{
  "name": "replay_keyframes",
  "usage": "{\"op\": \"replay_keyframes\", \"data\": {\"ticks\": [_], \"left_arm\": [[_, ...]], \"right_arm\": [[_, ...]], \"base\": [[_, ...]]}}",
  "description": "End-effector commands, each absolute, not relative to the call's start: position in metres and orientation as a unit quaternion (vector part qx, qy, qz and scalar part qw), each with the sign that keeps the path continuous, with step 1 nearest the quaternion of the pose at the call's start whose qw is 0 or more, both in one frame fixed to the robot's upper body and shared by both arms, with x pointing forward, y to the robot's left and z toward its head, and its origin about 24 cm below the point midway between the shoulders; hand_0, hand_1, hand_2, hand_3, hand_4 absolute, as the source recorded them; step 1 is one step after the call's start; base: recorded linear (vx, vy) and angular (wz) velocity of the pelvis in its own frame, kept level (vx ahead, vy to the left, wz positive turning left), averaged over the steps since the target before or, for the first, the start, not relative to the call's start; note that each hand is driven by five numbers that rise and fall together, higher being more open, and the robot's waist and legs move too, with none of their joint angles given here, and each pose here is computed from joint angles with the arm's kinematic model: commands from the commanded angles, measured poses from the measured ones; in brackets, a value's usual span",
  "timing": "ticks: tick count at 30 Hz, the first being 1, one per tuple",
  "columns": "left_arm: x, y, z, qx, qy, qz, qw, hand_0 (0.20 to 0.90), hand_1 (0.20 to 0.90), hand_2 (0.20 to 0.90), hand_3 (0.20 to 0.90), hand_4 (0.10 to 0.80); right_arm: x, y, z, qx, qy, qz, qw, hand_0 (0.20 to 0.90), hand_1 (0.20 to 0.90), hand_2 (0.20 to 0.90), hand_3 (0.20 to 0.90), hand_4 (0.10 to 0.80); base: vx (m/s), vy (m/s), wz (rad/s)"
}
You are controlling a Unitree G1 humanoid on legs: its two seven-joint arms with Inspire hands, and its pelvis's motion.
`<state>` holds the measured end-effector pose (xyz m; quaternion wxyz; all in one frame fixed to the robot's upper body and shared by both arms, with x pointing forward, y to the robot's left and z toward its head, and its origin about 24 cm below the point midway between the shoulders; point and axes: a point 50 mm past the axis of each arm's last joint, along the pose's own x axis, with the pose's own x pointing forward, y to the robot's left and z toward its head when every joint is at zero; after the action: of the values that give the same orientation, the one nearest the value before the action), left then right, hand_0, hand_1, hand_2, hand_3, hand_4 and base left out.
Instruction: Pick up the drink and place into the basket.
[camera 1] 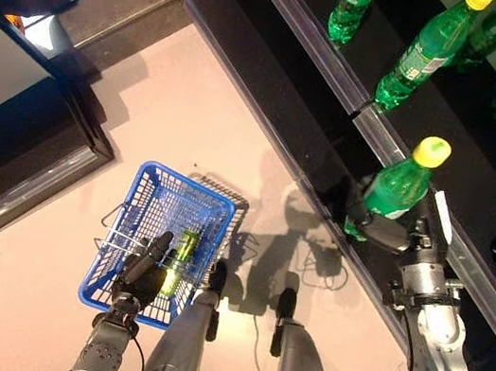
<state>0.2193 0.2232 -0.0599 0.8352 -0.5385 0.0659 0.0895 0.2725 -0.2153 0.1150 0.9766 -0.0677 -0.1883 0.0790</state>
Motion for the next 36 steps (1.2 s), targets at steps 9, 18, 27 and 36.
{"op": "replay_keyframes", "data": {"ticks": [9, 18, 27, 36], "left_arm": [[0.267, 0.19, 0.082, -0.417, -0.129, -0.223, 0.872, 0.3, 0.3, 0.3, 0.2, 0.1], [0.266, 0.157, 0.124, -0.344, -0.104, -0.358, 0.862, 0.3, 0.3, 0.3, 0.2, 0.1], [0.257, 0.143, 0.145, -0.302, -0.114, -0.46, 0.827, 0.3, 0.3, 0.3, 0.2, 0.1], [0.254, 0.117, 0.155, -0.277, -0.1, -0.536, 0.791, 0.3, 0.3, 0.3, 0.2, 0.1]], "right_arm": [[0.3, -0.147, 0.165, -0.111, -0.259, 0.225, 0.933, 0.3, 0.3, 0.3, 0.2, 0.1], [0.32, -0.119, 0.16, -0.134, -0.229, 0.233, 0.936, 0.3, 0.3, 0.3, 0.2, 0.1], [0.343, -0.101, 0.151, -0.145, -0.185, 0.2, 0.951, 0.3, 0.3, 0.3, 0.2, 0.1], [0.37, -0.086, 0.134, -0.115, -0.096, 0.176, 0.973, 0.3, 0.3, 0.3, 0.2, 0.1]], "base": [[-0.029, -0.002, 0.3], [-0.025, -0.006, 0.32], [-0.007, -0.032, 0.27], [0.01, -0.043, 0.27]]}}
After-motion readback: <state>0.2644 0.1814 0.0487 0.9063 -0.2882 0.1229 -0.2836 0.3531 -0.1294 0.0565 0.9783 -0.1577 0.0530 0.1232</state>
